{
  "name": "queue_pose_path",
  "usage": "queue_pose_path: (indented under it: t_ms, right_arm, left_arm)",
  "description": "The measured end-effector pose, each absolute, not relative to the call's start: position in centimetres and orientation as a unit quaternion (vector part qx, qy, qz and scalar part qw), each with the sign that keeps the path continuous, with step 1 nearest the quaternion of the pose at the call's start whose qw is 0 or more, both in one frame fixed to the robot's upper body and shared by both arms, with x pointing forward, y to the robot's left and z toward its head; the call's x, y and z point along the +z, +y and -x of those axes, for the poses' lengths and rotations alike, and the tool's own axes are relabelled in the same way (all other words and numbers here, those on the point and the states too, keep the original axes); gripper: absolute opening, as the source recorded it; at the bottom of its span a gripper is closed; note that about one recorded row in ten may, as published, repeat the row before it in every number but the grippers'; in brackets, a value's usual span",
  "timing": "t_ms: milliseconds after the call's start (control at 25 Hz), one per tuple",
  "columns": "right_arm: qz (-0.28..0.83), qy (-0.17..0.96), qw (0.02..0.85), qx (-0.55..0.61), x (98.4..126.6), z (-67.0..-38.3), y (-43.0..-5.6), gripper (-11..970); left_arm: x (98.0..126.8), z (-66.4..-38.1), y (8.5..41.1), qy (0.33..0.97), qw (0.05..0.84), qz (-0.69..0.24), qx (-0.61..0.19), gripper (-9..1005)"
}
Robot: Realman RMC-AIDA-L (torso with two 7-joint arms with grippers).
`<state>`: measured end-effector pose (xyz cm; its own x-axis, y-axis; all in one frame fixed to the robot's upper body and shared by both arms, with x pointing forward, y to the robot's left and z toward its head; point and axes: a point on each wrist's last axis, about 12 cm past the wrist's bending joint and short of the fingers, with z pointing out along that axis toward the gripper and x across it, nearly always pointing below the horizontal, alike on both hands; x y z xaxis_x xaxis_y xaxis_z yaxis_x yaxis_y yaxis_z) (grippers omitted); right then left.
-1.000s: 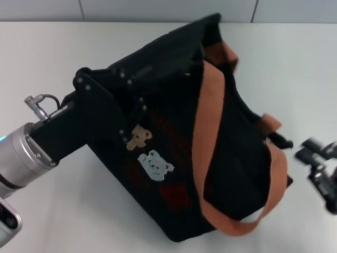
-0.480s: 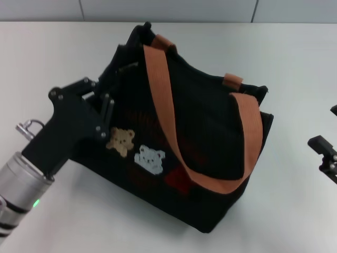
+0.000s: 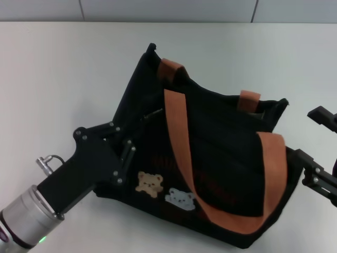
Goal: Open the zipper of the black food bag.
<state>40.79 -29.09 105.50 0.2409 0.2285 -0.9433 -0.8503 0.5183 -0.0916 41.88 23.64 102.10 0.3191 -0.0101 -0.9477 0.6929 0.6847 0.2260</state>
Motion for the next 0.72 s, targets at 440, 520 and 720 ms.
queue_pose_path:
  t_ms: [440, 520, 720]
  right_arm:
    - [0.325, 0.463, 0.722, 0.399, 106.0, -40.3, -28.9, 721]
    - [0.345, 0.449, 0.700, 0.435, 106.2, -39.9, -28.4, 721]
    - [0.386, 0.440, 0.643, 0.495, 106.3, -40.4, -27.3, 721]
  left_arm:
    - [102.8, -43.4, 23.7, 0.538, 0.743, -0.287, -0.277, 213]
    - [103.1, -43.6, 24.0, 0.530, 0.752, -0.283, -0.269, 285]
    - [103.2, -43.7, 24.0, 0.528, 0.755, -0.282, -0.267, 484]
